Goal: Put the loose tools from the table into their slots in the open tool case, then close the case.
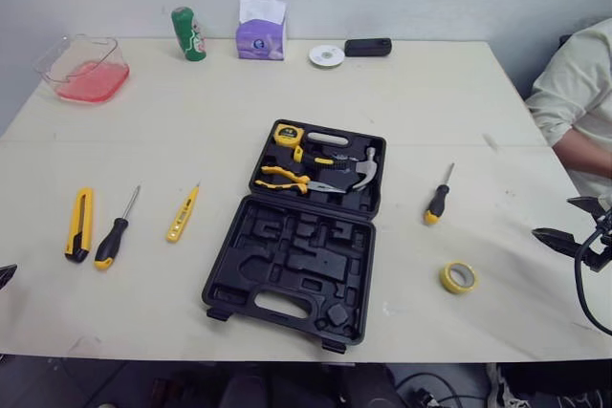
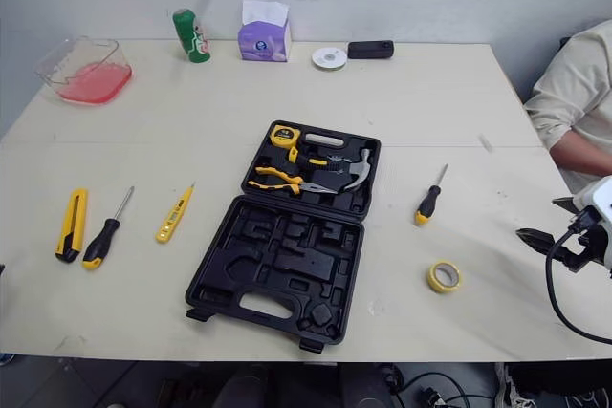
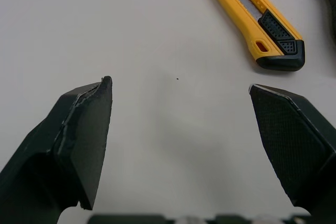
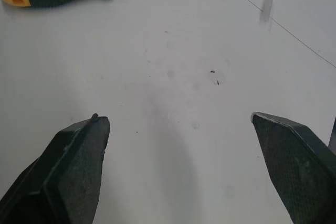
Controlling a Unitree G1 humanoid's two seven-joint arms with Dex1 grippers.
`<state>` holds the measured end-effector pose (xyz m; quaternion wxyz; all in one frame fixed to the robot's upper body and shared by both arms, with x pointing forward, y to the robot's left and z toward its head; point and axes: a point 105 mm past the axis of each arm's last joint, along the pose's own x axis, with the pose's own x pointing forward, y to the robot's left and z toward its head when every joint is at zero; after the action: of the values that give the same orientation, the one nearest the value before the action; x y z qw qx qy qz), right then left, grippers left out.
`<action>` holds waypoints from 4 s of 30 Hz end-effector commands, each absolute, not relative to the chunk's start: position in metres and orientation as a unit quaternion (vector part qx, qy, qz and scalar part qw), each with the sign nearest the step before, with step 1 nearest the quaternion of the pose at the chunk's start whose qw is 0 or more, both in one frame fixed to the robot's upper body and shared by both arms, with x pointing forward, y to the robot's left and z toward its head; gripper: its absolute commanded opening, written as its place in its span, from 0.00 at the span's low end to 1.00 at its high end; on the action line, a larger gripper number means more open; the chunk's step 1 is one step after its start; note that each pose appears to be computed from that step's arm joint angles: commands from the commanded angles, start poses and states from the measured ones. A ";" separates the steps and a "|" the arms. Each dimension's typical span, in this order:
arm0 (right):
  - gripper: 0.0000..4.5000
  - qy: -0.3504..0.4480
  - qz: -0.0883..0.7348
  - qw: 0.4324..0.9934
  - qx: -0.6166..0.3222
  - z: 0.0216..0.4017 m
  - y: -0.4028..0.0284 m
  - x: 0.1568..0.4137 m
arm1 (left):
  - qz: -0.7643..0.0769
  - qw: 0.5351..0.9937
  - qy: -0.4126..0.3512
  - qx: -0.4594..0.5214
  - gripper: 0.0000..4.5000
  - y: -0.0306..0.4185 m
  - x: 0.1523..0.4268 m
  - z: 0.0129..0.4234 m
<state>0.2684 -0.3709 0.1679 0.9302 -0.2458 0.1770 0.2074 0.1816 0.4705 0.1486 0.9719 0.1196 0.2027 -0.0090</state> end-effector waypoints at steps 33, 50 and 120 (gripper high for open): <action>1.00 0.088 0.309 0.926 -0.197 0.168 -0.255 0.277 | -0.278 0.934 0.115 0.194 0.98 0.293 0.286 0.179; 0.00 0.127 0.362 0.901 -0.204 0.120 -0.157 0.288 | -0.347 0.901 0.130 0.226 0.00 0.193 0.367 0.137; 0.99 0.176 0.160 0.948 -0.210 0.179 -0.392 0.250 | 0.091 0.973 0.204 0.066 1.00 0.504 0.141 0.156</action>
<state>0.2478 -0.3905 0.1677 0.9484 -0.1921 0.1926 0.1632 0.1384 0.5047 0.1486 0.9724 0.0394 0.2064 0.1018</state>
